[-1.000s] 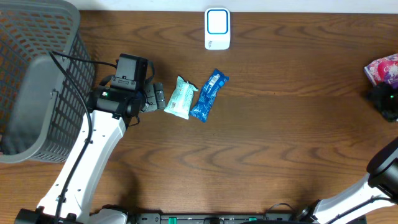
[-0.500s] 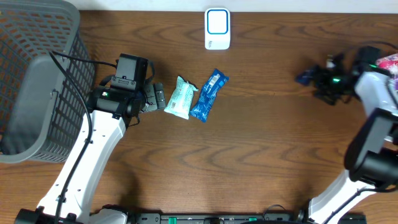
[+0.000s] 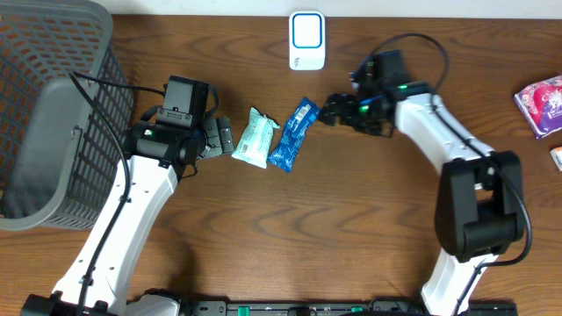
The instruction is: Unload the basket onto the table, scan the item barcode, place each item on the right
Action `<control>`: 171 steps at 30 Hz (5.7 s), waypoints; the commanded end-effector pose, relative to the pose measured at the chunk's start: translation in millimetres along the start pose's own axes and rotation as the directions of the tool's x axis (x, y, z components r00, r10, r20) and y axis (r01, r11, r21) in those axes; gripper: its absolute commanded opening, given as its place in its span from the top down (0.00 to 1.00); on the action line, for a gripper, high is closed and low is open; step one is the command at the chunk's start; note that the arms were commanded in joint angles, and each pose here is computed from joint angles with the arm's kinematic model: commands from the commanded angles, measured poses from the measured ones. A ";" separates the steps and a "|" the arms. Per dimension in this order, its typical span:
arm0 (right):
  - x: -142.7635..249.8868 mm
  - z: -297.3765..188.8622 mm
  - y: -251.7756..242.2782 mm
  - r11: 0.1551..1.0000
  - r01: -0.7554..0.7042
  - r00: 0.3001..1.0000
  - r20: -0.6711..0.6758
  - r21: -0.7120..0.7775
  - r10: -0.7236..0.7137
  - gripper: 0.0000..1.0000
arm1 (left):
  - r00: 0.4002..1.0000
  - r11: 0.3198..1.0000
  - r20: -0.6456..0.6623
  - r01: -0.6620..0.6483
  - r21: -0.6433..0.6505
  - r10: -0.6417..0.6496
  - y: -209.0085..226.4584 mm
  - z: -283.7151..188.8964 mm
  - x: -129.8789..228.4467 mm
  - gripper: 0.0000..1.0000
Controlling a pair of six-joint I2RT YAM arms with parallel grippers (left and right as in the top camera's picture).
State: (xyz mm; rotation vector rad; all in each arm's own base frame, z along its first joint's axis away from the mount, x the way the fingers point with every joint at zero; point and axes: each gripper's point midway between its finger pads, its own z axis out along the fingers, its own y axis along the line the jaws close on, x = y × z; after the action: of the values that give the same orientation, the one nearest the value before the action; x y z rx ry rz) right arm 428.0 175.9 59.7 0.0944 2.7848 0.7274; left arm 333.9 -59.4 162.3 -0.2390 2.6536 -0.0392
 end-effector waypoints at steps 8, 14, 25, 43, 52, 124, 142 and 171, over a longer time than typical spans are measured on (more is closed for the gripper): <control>15.5 23.3 33.9 0.990 -0.092 0.994 0.063 0.103 0.086 0.01 | 1.000 1.000 0.005 0.016 -0.013 -0.016 2.5 -0.3 -2.3 0.02; 24.7 34.3 43.2 0.989 -0.112 0.993 0.048 0.097 0.108 0.01 | 1.000 1.000 0.005 0.016 -0.013 -0.016 2.5 -0.3 -2.3 0.02; 53.3 84.1 25.6 0.981 -0.131 0.989 -0.051 0.145 0.140 0.38 | 1.000 1.000 0.005 0.016 -0.013 -0.016 2.5 -0.3 -2.3 0.02; 63.7 111.3 27.6 0.998 0.038 0.991 -0.132 0.041 -0.032 0.99 | 1.000 1.000 0.005 0.016 -0.013 -0.016 2.5 -0.3 -2.3 0.02; 30.8 52.4 14.9 0.982 0.127 0.992 -0.038 0.141 -0.123 0.99 | 1.000 1.000 0.005 0.016 -0.013 -0.016 2.5 -0.3 -2.3 0.02; 31.9 -49.3 -141.5 0.526 0.033 0.991 0.039 0.850 -0.125 0.36 | 1.000 1.000 0.005 0.016 -0.013 -0.016 2.5 -0.3 -2.3 0.02; 56.0 -18.0 -152.1 0.698 -0.015 1.000 0.011 0.716 0.011 0.99 | 1.000 1.000 0.005 0.016 -0.013 -0.016 2.5 -0.3 -2.3 0.02; 32.5 -21.9 -50.5 0.868 -0.258 0.966 -0.144 -0.425 0.217 0.99 | 1.000 1.000 0.005 0.016 -0.013 -0.016 2.5 -0.3 -2.3 0.02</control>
State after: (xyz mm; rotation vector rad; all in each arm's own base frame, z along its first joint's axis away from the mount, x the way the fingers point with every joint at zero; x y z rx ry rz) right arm 395.9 156.7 51.1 0.1414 2.6655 1.3440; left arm 333.8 -59.4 162.3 -0.2395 2.6540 -0.0391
